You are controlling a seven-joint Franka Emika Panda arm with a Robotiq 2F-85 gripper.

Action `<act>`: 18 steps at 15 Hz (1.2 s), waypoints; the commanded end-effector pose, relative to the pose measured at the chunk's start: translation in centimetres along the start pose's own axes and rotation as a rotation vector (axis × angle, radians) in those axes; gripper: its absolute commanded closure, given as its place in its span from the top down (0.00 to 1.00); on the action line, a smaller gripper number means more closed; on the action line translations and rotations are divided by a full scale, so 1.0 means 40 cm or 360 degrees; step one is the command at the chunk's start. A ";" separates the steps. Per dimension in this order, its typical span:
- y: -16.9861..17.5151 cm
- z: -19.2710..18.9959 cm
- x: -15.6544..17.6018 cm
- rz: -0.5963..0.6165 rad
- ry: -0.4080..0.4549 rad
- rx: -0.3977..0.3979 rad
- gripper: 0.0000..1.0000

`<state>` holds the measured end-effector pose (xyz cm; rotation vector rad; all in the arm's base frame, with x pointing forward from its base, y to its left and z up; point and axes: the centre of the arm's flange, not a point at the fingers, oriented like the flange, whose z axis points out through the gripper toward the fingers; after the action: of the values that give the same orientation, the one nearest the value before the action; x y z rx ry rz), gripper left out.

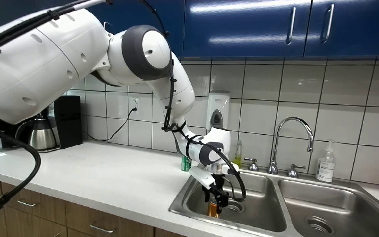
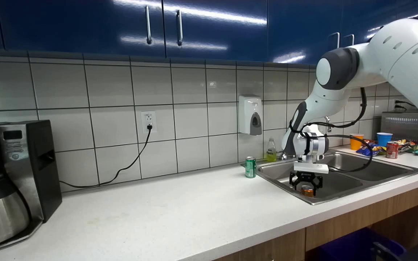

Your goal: Remove the can from the sink

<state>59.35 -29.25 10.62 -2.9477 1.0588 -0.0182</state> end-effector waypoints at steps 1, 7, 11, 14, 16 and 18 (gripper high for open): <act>-0.014 0.003 0.013 0.0031 0.0039 0.0034 0.58; -0.038 -0.027 0.004 0.0022 0.0057 0.0044 0.38; -0.076 -0.087 -0.014 0.0001 0.0043 0.0044 0.38; -0.112 -0.140 -0.025 -0.0021 0.0062 0.0039 0.38; -0.133 -0.187 -0.034 -0.0029 0.0077 0.0039 0.38; -0.150 -0.230 -0.046 -0.0031 0.0080 0.0036 0.38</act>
<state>62.57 -24.97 15.81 -2.9541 1.0024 -0.1268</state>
